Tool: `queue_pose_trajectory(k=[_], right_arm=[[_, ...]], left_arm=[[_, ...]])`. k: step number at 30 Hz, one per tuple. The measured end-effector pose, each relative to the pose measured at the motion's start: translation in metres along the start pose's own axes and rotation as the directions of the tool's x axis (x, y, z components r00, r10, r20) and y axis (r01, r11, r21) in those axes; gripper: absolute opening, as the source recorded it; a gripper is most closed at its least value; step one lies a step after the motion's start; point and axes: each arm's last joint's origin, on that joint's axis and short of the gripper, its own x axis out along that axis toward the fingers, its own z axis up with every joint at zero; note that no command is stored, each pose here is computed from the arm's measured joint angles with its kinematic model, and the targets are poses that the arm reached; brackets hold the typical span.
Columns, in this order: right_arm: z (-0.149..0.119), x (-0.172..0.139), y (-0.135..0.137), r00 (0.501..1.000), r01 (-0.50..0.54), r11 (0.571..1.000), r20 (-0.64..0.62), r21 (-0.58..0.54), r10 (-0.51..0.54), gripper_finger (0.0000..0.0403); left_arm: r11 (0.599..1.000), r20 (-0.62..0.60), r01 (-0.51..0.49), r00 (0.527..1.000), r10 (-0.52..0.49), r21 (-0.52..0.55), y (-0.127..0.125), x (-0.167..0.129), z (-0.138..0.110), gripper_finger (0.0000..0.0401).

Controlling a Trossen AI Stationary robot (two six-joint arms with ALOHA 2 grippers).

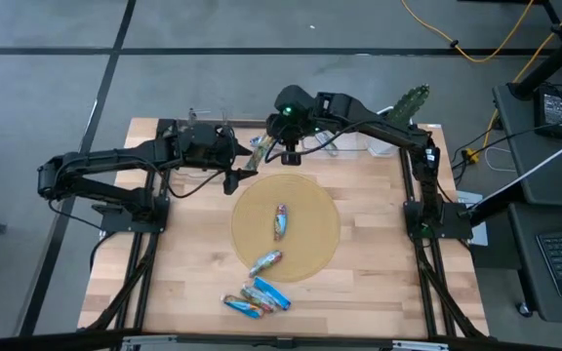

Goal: Pick and place Granola Bars by type
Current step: Put the yellow granola bar into the left transparent bin

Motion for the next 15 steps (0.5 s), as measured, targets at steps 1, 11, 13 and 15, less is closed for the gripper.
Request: queue_pose_trajectory(k=[1, 11, 13, 15], right_arm=[[0.0020, -0.0031, -0.0009, 1.000, 0.006, 1.000, 0.012, 0.000, -0.006, 0.0010], [0.0034, -0.0071, -0.0018, 1.000, 0.008, 1.000, 0.017, 0.002, -0.008, 0.0010], [0.0033, -0.0070, -0.0017, 1.000, 0.008, 1.000, 0.016, 0.002, -0.008, 0.0010], [0.0029, -0.0070, -0.0016, 1.000, 0.006, 1.000, 0.013, 0.002, -0.006, 0.0010]], left_arm=[[1.000, 0.003, 0.000, 1.000, 0.000, 0.000, 0.0000, 0.0000, 0.0003, 0.0288], [0.999, 0.100, 0.051, 0.994, -0.050, -0.011, -0.0017, -0.0008, 0.0098, 0.0191], [0.998, 0.101, 0.066, 0.993, -0.064, -0.020, -0.0021, -0.0008, 0.0099, 0.0172], [0.997, 0.101, 0.073, 0.992, -0.070, -0.023, -0.0023, -0.0008, 0.0099, 0.0153]])
